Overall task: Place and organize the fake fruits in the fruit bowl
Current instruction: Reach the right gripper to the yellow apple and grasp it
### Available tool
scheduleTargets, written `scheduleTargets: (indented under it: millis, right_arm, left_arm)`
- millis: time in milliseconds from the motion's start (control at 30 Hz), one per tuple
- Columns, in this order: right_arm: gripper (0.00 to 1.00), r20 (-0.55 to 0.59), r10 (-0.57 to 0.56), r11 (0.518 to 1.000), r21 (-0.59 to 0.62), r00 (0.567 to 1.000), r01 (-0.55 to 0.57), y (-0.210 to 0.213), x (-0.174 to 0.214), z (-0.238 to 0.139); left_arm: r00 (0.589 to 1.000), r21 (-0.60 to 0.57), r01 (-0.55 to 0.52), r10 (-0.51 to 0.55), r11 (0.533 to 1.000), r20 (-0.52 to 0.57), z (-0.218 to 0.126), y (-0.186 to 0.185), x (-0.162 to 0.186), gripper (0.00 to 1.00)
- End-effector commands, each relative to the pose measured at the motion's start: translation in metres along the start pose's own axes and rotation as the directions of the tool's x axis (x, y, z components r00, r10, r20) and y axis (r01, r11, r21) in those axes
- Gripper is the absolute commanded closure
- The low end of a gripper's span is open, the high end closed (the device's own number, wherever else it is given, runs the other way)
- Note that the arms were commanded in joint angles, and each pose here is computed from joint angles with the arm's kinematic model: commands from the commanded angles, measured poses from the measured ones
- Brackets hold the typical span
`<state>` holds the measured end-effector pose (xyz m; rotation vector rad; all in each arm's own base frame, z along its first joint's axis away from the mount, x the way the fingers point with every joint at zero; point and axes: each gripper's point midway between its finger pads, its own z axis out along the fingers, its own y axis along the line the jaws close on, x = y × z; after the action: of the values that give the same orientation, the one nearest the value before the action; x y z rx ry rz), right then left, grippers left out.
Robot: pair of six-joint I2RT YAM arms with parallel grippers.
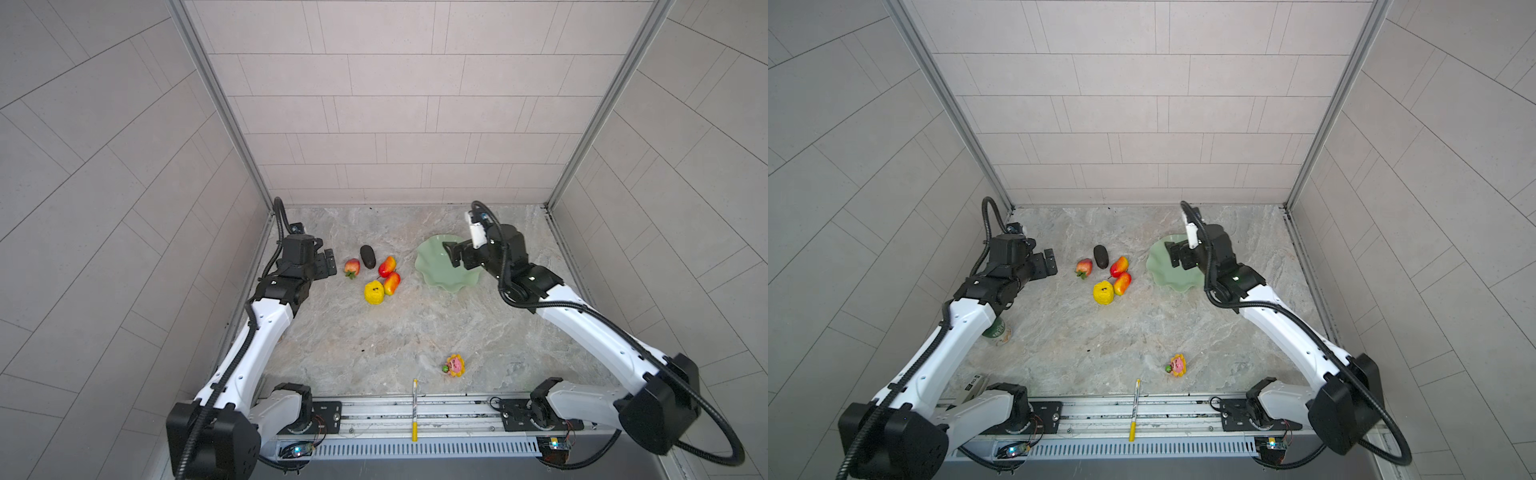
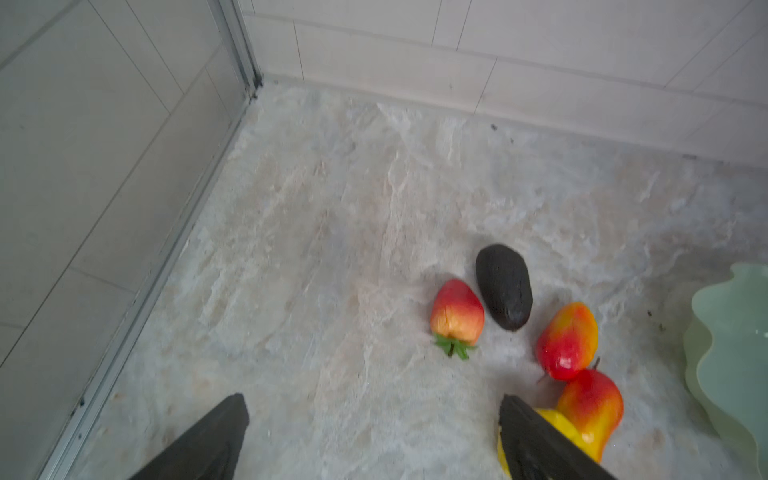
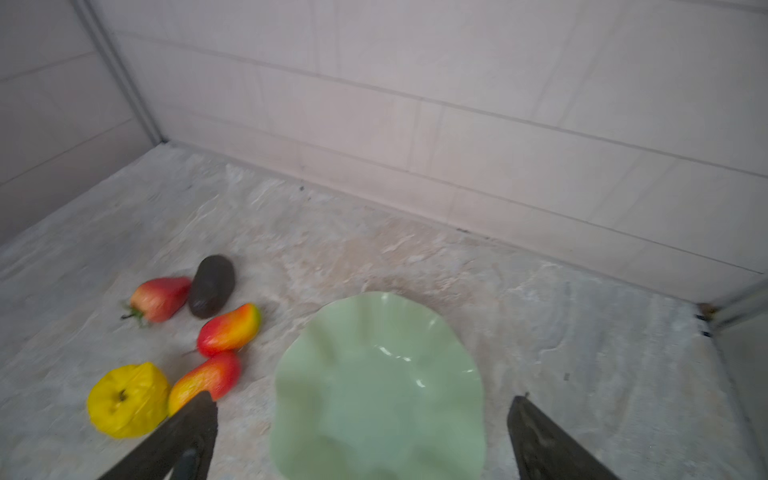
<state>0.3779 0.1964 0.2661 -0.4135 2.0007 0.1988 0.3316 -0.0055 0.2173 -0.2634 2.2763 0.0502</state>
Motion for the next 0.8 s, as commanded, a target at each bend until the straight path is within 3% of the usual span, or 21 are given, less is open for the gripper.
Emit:
scheduleTargets:
  millis: [0, 233, 467, 767]
  right_arm:
    - [0.00, -0.172, -0.039, 0.997, -0.071, 0.984, 0.028, 0.038, 0.028, 0.025]
    - [0.00, -0.286, -0.134, 0.969, -0.237, 0.949, 0.066, 0.125, 0.049, 0.081]
    - [0.00, -0.335, -0.194, 0.933, -0.355, 0.922, 0.067, 0.198, 0.082, 0.109]
    - [0.04, -0.420, -0.157, 0.942, -0.336, 0.894, 0.008, 0.224, 0.127, 0.142]
  left_arm:
    - [0.995, -0.022, -0.015, 0.013, 1.000, -0.100, -0.033, 0.009, 0.012, 0.00]
    - [0.986, 0.034, -0.067, 0.072, 0.997, -0.148, -0.048, 0.004, 0.021, 0.00]
    - [0.979, 0.054, -0.111, 0.118, 0.992, -0.165, -0.050, 0.003, 0.025, 0.00]
    - [0.971, 0.055, -0.125, 0.133, 0.991, -0.199, -0.047, 0.003, 0.031, 0.00]
